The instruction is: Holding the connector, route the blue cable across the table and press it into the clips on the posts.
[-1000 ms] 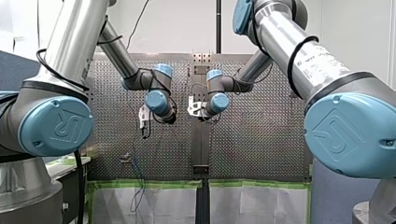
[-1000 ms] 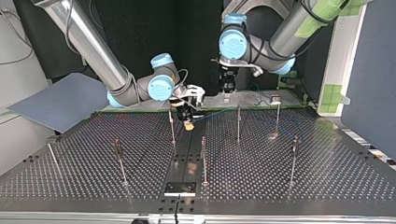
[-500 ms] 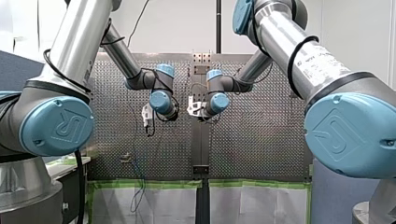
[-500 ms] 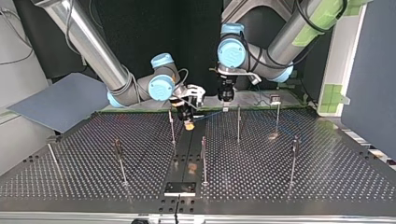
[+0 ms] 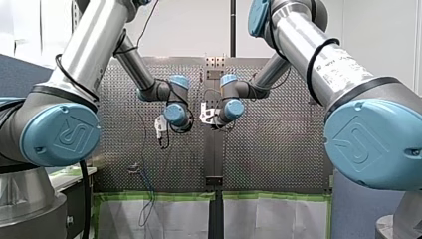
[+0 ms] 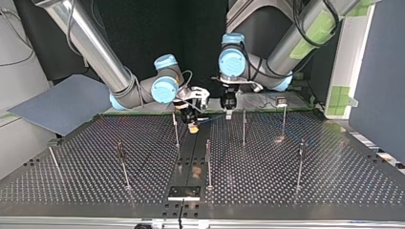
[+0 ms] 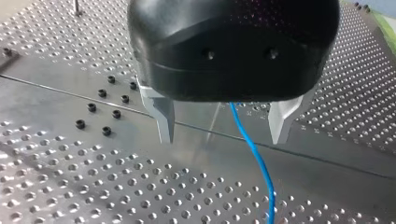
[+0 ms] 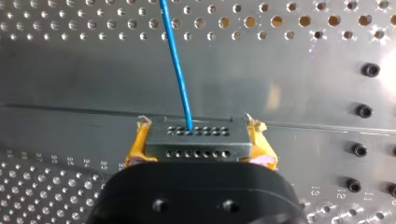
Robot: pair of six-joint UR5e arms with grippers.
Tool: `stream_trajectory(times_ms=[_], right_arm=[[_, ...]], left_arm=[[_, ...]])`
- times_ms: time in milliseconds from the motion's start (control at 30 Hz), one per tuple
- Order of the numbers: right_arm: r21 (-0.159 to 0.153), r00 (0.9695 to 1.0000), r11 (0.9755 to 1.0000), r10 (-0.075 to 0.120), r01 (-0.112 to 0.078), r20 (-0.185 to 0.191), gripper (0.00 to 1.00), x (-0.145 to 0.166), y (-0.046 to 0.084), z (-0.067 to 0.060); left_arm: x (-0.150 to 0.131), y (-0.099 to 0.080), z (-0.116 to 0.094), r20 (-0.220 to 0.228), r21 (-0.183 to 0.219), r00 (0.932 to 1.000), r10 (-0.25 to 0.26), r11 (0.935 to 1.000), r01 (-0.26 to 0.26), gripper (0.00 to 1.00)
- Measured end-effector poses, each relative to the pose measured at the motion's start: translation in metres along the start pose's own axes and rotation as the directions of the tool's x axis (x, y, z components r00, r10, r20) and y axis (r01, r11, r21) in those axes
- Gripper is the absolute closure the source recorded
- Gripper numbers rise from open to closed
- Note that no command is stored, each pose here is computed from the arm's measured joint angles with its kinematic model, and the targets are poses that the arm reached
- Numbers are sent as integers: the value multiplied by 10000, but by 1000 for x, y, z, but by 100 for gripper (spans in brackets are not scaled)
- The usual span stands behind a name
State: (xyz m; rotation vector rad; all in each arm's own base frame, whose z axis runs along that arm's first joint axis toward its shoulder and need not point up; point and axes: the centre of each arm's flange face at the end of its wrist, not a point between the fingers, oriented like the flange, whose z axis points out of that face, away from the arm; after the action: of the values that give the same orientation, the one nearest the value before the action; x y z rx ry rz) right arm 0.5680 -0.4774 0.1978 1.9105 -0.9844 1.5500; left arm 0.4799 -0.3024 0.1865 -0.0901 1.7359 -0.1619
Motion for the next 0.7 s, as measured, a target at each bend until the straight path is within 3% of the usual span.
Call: stream_trajectory(times_ms=[333, 533, 700], right_arm=[[-10, 10000, 10000, 2, -2, -24, 100, 0, 0, 0], [-9, 10000, 10000, 23, -23, -34, 100, 0, 1, 1], [-4, 10000, 10000, 37, -37, -45, 100, 1, 1, 1]], left_arm=[[5, 2, 14, 17, -76, 9999, -139, 9999, 140, 0], [15, -6, 26, -229, 22, 9997, -67, 10000, 68, 0], [23, -9, 40, -222, -192, 9996, -146, 9997, 142, 0]])
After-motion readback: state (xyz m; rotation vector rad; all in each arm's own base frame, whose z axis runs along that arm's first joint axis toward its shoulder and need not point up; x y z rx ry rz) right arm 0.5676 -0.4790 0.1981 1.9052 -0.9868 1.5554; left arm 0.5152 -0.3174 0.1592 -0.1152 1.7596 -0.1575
